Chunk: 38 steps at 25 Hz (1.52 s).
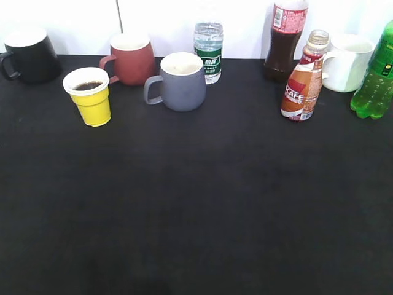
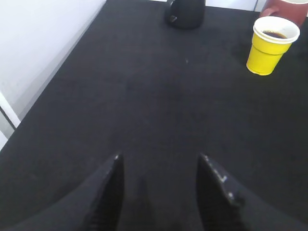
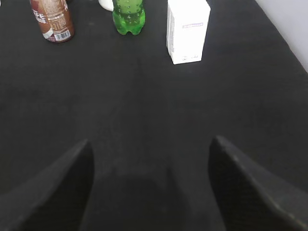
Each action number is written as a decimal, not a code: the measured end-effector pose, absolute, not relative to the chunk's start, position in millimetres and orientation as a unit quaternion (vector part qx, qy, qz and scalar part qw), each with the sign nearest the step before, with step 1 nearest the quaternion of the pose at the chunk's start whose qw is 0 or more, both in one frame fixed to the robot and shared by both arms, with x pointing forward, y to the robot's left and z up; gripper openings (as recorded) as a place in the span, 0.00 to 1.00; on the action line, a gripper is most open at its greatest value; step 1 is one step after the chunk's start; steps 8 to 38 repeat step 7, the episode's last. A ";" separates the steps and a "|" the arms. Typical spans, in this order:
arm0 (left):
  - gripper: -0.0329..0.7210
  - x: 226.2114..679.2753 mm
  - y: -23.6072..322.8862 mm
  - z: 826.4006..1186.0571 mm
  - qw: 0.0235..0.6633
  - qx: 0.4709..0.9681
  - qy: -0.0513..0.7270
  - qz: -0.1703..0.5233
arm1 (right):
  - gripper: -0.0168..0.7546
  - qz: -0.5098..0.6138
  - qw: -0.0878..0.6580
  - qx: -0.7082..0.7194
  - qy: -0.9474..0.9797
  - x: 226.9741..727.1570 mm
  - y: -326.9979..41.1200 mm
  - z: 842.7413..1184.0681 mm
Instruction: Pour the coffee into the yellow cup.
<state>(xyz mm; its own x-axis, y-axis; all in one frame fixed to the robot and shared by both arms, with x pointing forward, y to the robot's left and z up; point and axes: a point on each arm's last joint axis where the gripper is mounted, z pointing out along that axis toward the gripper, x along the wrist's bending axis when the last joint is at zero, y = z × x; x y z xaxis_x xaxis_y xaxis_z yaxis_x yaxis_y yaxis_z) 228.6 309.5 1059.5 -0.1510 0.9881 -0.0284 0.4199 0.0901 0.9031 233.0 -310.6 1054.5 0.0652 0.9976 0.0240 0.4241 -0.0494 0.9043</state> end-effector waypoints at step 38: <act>0.54 228.6 309.5 1059.5 0.357 0.545 0.646 0.398 | 0.77 0.373 0.384 0.621 0.573 233.0 -310.6 1054.5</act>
